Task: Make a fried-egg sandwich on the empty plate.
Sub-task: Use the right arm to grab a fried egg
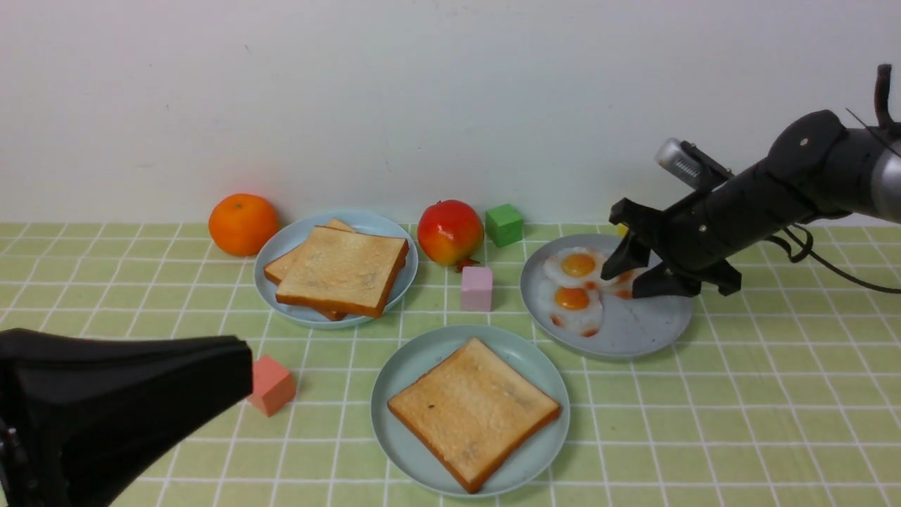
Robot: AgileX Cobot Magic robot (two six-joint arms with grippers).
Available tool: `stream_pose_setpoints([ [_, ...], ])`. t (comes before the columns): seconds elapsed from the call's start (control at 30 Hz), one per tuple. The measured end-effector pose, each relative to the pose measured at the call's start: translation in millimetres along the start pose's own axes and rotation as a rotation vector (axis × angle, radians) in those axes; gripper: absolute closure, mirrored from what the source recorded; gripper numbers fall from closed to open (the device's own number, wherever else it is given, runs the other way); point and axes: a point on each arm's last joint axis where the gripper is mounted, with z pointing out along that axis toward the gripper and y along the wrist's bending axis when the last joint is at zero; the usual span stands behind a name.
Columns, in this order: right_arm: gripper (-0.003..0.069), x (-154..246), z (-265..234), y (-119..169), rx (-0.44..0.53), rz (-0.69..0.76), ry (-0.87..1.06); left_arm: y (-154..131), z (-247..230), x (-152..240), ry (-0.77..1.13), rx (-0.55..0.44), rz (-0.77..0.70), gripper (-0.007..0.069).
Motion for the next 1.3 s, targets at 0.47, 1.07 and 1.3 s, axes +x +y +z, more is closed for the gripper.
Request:
stream_pose_setpoints([
  [0.47,0.0298,-8.5,24.6,-7.8,-0.016,0.04,-0.007,0.0,0.0,-0.5,-0.006,0.0,0.0,0.0638],
  [1.07,0.0298,-14.5,24.6,-7.6,-0.02,0.031,-0.074,0.0,0.0,-0.6,-0.007,0.0,0.0,0.0638],
  [1.3,0.0298,-14.4,30.6,-10.1,-0.026,0.048,-0.066,0.0,0.0,-0.7,-0.008,0.0,0.0,0.0638],
])
